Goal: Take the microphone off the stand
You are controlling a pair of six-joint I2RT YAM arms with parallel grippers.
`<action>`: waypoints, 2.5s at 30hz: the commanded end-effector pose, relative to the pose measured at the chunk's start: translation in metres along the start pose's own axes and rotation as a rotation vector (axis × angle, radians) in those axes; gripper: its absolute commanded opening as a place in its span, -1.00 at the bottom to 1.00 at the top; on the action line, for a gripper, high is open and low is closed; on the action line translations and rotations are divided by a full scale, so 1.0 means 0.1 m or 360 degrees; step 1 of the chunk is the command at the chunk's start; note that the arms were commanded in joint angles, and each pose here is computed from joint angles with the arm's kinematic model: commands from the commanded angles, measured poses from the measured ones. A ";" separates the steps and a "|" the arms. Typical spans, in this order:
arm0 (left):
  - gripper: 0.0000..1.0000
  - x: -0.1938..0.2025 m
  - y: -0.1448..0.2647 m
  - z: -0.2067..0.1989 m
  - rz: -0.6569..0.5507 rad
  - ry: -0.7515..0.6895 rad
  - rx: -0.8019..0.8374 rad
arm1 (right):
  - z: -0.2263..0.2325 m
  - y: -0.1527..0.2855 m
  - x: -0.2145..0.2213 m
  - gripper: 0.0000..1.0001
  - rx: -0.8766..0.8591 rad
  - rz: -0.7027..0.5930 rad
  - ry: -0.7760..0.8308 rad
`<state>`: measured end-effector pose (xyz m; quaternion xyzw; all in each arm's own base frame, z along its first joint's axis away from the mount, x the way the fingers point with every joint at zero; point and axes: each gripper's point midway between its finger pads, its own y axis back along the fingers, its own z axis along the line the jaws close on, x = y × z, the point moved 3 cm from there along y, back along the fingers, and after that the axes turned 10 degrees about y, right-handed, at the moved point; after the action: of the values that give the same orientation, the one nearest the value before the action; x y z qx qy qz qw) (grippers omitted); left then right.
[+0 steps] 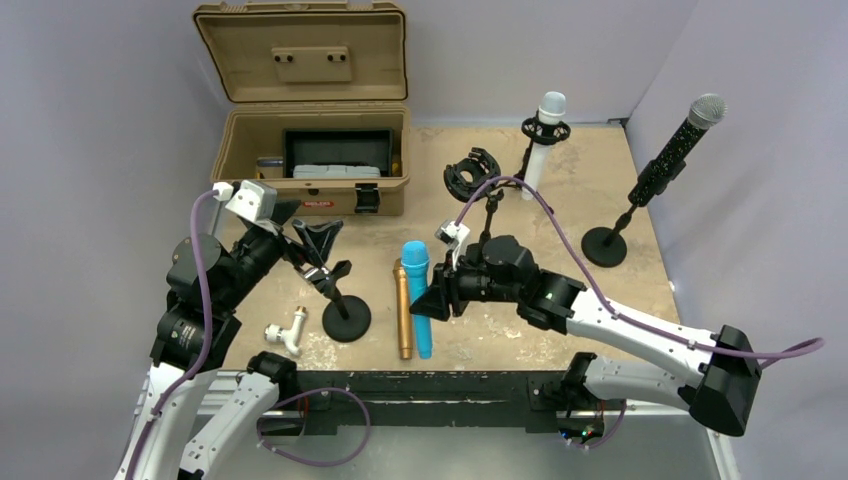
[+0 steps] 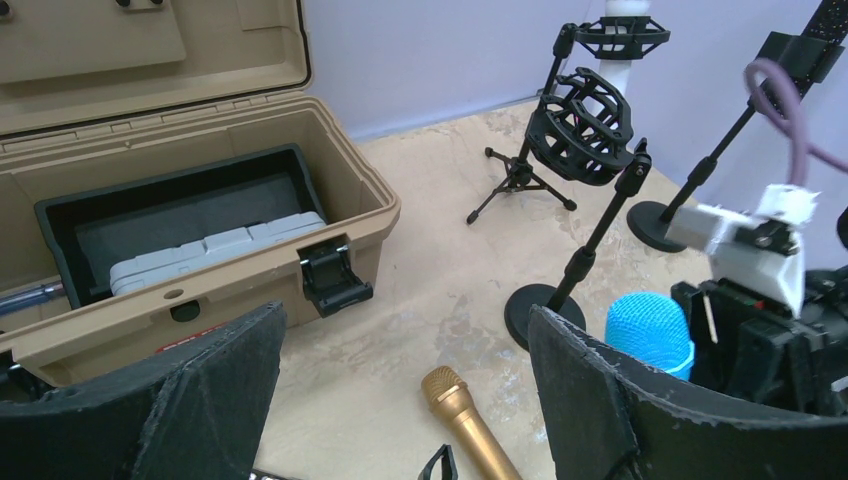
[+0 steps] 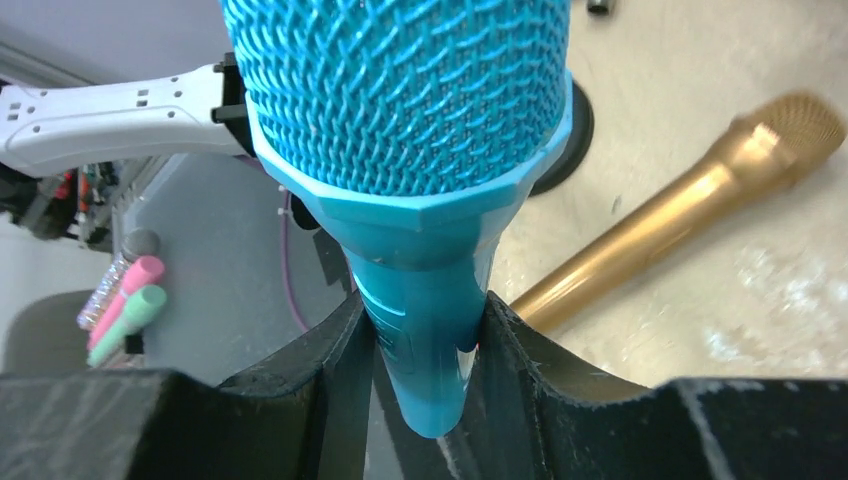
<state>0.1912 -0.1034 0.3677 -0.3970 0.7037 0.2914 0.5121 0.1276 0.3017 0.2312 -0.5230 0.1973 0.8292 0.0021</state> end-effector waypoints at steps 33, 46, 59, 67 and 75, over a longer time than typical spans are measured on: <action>0.76 -0.11 0.01 -0.03 -0.0058 -0.0015 0.0020 | -1.03 -0.74 0.94 -0.61 0.0769 -0.0159 -0.0813; 0.76 -0.10 0.00 -0.03 -0.0047 -0.0013 0.0024 | -1.07 -0.65 1.08 -0.04 0.0837 -0.0157 -0.0852; 0.76 -0.09 -0.01 -0.04 -0.0040 -0.0009 0.0028 | -0.96 -0.54 0.91 0.17 0.0762 -0.0222 -0.0776; 0.76 -0.08 -0.02 -0.05 -0.0031 -0.0004 0.0043 | -0.72 0.04 0.35 0.39 0.0714 -0.0496 -0.0542; 0.76 -0.07 -0.03 -0.05 -0.0027 -0.0001 0.0044 | -0.67 0.74 -0.16 0.18 0.0923 -0.0825 -0.0445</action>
<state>0.1921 -0.1057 0.3659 -0.3904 0.7087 0.2903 0.5109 0.1645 0.2413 0.2319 -0.4007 0.2241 0.8224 0.3361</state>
